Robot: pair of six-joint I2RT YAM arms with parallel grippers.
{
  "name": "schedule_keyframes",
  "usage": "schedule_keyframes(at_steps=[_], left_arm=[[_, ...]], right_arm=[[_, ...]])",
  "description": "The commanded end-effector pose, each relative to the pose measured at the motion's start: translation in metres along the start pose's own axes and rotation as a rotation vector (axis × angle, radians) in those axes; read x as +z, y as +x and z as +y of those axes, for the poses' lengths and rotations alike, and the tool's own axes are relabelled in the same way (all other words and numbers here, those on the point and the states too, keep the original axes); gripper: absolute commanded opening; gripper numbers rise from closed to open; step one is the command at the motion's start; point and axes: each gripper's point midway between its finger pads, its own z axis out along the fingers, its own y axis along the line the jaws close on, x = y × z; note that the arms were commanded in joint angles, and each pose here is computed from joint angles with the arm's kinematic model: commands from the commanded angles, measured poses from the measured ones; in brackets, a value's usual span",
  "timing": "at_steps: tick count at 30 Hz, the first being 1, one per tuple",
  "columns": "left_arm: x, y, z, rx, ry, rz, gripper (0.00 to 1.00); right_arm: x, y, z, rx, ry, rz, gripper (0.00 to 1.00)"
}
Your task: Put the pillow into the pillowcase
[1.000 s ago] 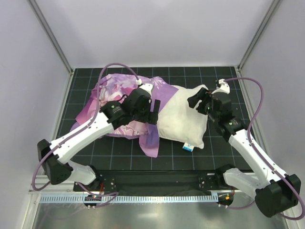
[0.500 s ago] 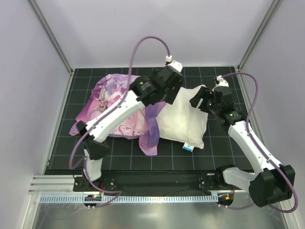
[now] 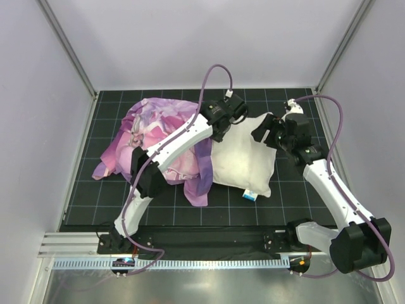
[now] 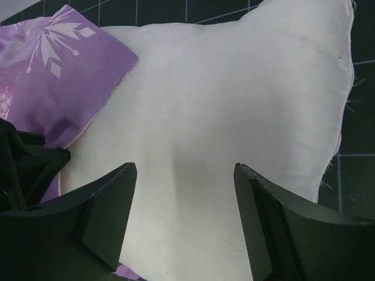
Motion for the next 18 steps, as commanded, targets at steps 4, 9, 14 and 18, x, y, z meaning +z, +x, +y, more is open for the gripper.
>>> schedule_keyframes(at_steps=[4,9,14,18], left_arm=[[-0.004,-0.019,0.033,-0.068,-0.071,-0.041,0.08],[-0.019,-0.049,0.034,-0.136,0.037,-0.135,0.0],[-0.046,-0.084,0.012,-0.269,0.318,-0.245,0.0],[-0.079,-0.116,-0.029,-0.341,0.615,-0.341,0.0]], right_arm=[[0.005,-0.014,0.017,-0.001,-0.077,-0.032,0.74],[0.015,-0.007,0.034,0.02,-0.185,-0.003,0.73],[0.034,-0.007,0.052,0.094,-0.278,0.032,0.69],[0.061,0.011,0.065,0.188,-0.375,0.1,0.58]])
